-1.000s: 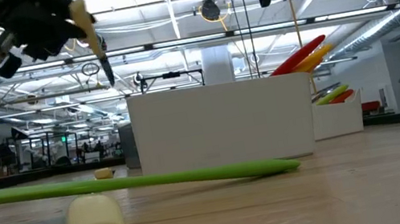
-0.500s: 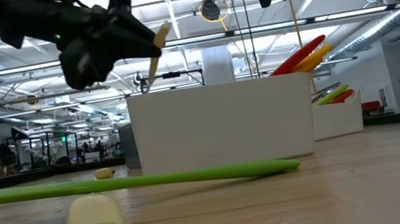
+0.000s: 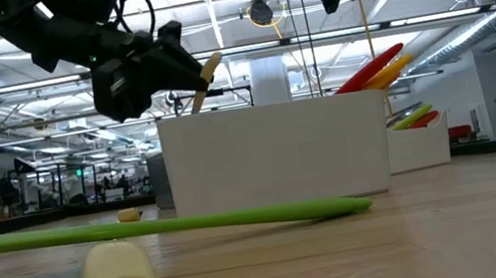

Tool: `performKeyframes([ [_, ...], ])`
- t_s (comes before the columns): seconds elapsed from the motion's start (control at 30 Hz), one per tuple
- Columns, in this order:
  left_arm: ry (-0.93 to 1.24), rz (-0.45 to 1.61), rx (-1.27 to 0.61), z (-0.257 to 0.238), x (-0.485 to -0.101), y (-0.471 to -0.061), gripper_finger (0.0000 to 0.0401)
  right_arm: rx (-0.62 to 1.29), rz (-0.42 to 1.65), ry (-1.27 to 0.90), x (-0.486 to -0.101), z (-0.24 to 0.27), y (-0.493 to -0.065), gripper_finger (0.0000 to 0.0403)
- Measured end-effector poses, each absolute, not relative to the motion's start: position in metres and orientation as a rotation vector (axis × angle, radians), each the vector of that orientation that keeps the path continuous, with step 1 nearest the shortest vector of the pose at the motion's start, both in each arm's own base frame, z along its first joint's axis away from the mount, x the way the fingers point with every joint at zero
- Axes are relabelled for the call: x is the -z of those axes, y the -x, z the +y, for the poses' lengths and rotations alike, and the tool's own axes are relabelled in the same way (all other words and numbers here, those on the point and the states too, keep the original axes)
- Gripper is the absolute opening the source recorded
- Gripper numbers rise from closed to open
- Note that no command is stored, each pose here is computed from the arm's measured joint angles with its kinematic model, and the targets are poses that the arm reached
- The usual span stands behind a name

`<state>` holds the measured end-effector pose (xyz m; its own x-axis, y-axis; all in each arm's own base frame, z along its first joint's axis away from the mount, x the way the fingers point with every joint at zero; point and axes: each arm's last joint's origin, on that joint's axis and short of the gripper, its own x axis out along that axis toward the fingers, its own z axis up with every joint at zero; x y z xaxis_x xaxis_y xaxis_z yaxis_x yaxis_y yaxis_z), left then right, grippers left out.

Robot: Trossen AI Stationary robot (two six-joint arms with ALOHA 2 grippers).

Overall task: Pick & Place Kitchen Items
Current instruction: Put the yellow knife into the black bin

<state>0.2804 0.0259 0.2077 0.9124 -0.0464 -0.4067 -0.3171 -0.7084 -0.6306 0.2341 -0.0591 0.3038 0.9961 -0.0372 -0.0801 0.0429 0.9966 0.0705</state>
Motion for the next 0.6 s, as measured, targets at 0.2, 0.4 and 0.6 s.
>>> performKeyframes([
  [0.2,2.334,0.271,-0.532,0.041,-0.203,-0.276,0.0052,0.039,0.08,-0.027,-0.304,-0.059,-0.234,0.0089],
  [0.4,2.349,0.289,-0.548,0.05,-0.199,-0.275,0.0052,0.038,0.074,-0.007,-0.304,-0.059,-0.234,0.0089],
  [0.6,2.358,0.369,-0.587,0.054,-0.179,-0.283,0.0052,0.038,0.075,-0.004,-0.304,-0.059,-0.234,0.0089],
])
